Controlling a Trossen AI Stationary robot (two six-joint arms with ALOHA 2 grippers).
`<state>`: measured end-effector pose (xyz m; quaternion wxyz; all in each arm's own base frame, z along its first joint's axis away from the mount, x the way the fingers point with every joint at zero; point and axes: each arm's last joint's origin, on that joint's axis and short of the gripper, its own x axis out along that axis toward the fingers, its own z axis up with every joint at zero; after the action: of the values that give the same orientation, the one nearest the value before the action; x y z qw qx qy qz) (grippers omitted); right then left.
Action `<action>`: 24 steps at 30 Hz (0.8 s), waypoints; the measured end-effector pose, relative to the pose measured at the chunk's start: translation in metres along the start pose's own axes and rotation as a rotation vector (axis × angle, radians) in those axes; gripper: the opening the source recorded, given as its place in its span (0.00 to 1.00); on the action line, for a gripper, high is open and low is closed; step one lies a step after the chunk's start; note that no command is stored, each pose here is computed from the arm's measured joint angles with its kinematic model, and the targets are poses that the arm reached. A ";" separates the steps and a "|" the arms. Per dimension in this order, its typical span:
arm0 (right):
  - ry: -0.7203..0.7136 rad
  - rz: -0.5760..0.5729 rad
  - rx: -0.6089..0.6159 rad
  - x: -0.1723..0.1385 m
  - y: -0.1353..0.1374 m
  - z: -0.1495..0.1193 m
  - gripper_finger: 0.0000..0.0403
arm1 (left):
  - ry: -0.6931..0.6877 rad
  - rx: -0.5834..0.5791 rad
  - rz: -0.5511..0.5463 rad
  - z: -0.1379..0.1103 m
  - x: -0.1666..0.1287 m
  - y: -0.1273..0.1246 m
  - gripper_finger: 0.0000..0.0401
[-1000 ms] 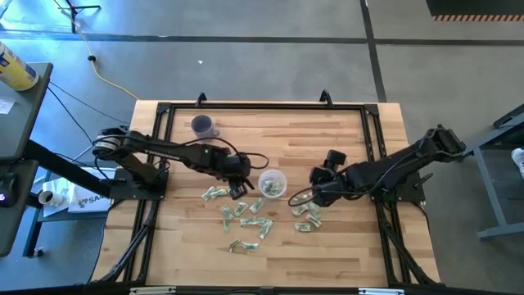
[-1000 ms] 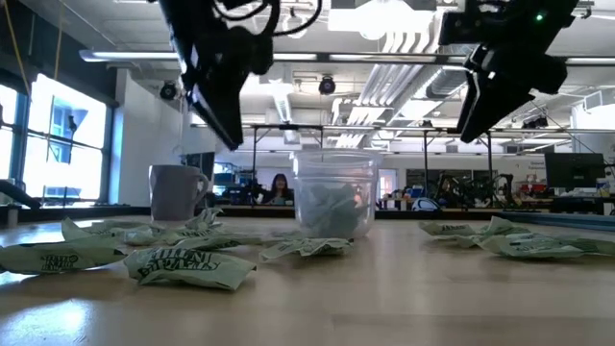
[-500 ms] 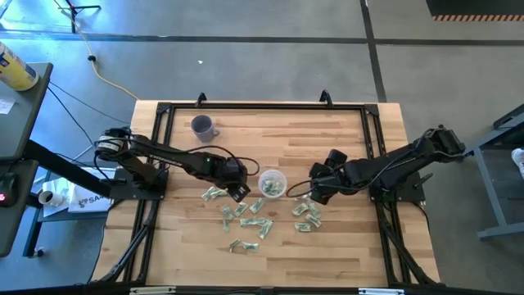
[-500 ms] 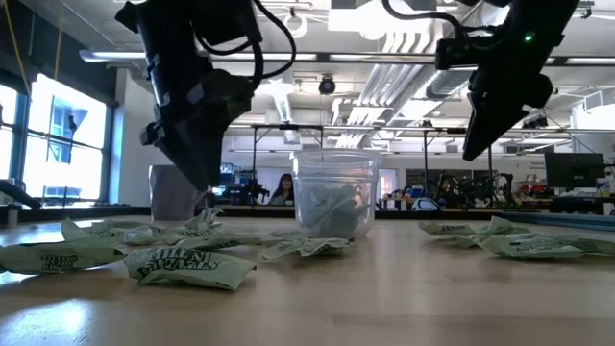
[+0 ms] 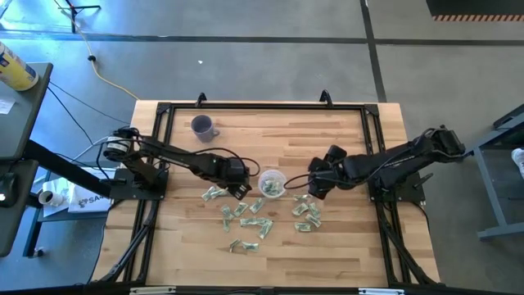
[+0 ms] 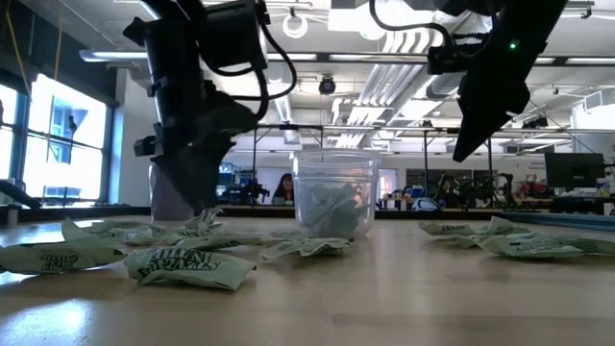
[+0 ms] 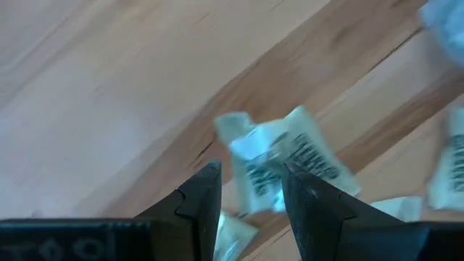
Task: Pick and place Stevia / Truvia into bins
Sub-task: Put the stevia packet into the transparent container
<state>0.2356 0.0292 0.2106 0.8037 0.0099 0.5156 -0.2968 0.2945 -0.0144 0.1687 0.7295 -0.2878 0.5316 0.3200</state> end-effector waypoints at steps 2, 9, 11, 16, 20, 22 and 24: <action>0.011 0.004 0.002 0.001 -0.001 0.000 0.60 | -0.009 0.014 -0.016 0.002 -0.001 -0.002 0.45; 0.062 -0.005 -0.022 0.001 -0.004 -0.004 0.60 | -0.041 0.004 -0.098 0.001 -0.003 -0.013 0.45; 0.075 -0.009 -0.030 0.001 -0.005 -0.005 0.60 | -0.051 -0.019 -0.133 0.000 -0.004 -0.018 0.46; 0.124 -0.026 -0.057 0.000 -0.007 -0.010 0.60 | -0.085 -0.079 -0.170 -0.005 -0.004 -0.027 0.56; 0.149 -0.040 -0.077 0.000 -0.009 -0.012 0.60 | -0.070 -0.088 -0.108 -0.008 0.014 -0.029 0.64; 0.151 -0.044 -0.115 0.000 -0.010 -0.013 0.60 | -0.065 -0.109 -0.115 -0.008 0.023 -0.032 0.65; 0.154 -0.042 -0.158 0.000 -0.010 -0.013 0.60 | -0.067 -0.120 -0.113 -0.007 0.031 -0.035 0.64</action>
<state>0.2203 0.0253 0.2077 0.7534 -0.0417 0.5979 -0.2704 0.3246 -0.0373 0.1394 0.7452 -0.3495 0.4697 0.3192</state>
